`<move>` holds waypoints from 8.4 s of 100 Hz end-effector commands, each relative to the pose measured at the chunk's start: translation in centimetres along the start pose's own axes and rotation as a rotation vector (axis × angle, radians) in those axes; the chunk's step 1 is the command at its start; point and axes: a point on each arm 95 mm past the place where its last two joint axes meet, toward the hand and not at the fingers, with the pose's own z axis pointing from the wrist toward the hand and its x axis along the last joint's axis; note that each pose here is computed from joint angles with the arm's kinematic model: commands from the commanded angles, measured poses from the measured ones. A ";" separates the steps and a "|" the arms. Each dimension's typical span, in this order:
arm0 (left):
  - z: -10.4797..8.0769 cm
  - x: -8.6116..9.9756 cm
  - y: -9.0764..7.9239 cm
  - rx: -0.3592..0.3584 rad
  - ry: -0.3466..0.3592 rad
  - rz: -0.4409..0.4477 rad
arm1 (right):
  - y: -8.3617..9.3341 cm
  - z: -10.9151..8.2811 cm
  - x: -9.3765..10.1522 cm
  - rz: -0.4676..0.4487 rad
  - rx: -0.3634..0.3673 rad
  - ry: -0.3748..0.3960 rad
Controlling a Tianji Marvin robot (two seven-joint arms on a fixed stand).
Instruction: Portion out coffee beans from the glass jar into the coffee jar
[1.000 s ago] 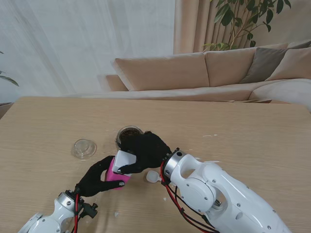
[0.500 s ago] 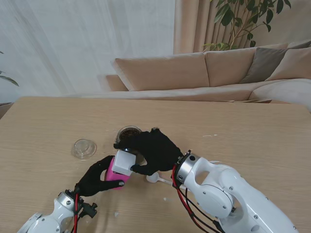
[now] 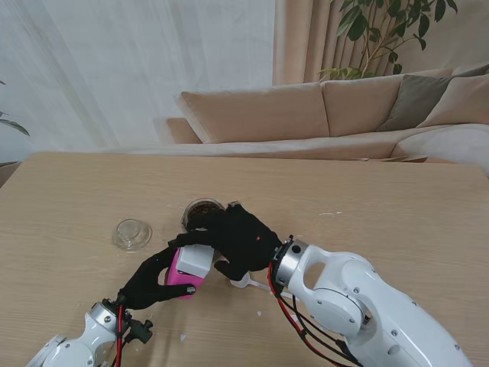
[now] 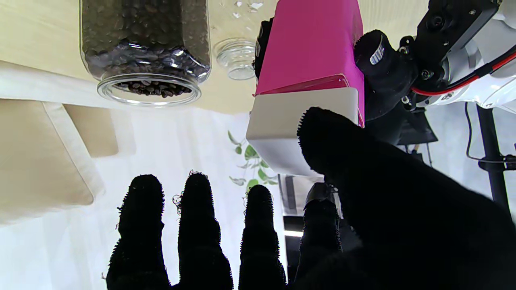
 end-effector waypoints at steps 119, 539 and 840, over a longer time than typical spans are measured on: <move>0.0 0.4 0.2 -0.011 0.010 -0.007 | -0.4 1.9 0.3 0.113 0.010 -0.091; 0.0 0.3 0.3 -0.009 0.007 -0.003 | -0.3 2.1 -0.2 0.016 0.076 0.059; -0.3 0.5 0.2 -0.012 0.011 -0.018 | -0.5 3.9 0.7 0.132 0.011 0.124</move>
